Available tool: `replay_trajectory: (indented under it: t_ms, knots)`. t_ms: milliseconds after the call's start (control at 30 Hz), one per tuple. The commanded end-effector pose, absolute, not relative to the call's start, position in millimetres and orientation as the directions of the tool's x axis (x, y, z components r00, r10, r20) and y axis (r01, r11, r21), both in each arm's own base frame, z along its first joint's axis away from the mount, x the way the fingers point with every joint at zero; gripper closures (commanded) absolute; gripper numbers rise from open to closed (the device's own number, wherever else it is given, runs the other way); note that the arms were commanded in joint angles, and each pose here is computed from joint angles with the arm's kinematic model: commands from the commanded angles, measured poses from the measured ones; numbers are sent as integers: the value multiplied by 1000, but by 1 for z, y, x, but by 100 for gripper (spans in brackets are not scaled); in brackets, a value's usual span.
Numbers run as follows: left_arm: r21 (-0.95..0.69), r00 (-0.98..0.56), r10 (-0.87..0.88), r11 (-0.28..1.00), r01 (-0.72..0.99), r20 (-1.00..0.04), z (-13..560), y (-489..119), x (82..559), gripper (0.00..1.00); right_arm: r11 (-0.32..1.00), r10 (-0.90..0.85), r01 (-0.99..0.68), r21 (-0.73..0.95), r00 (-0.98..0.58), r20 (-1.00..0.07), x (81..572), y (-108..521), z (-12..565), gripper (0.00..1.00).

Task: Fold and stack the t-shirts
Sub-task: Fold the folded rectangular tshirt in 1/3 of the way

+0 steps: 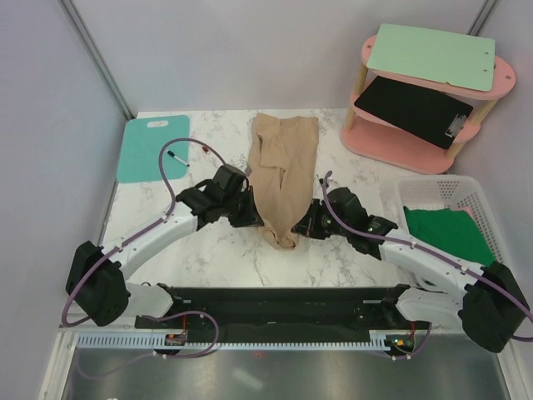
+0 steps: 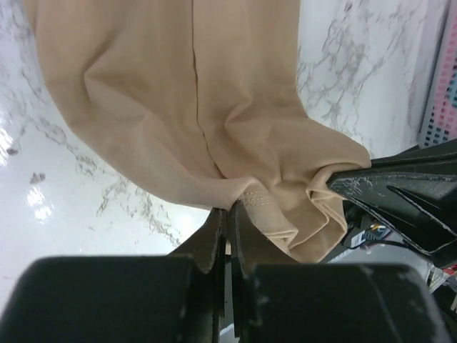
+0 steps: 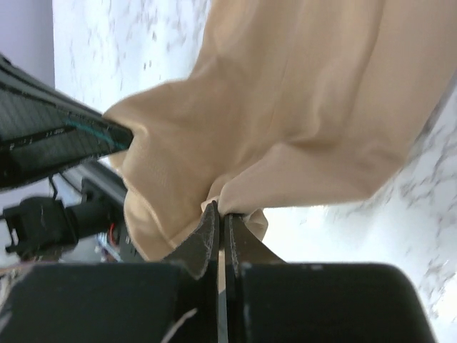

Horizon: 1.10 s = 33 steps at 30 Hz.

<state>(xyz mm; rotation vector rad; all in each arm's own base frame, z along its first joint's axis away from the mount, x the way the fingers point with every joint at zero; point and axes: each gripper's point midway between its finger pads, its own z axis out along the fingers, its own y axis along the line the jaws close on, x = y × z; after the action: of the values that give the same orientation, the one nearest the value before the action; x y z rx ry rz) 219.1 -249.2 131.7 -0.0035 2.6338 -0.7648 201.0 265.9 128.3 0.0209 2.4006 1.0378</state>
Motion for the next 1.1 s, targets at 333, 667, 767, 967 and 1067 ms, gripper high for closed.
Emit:
replay_trajectory:
  t_ms: [333, 667, 767, 967, 1067]
  knots:
    - [-463, -878, -112, 876, 134, -466, 154, -228, 326, 98, 874, 250, -142, 465, -688, -681, 334, 233, 149, 100]
    - [-481, -907, -109, 870, 111, -407, 122, -234, 387, 98, 885, 309, -71, 460, -651, -694, 403, 216, 135, 100]
    - [-491, -903, -118, 864, 112, -413, 120, -232, 406, 98, 897, 306, -37, 440, -665, -681, 425, 213, 113, 99]
    - [-524, -898, -124, 842, 130, -422, 114, -231, 448, 78, 913, 365, 66, 402, -574, -733, 472, 191, 107, 66]
    - [-511, -882, -135, 850, 131, -452, 122, -228, 451, 32, 920, 348, 22, 391, -506, -789, 475, 184, 132, 17]
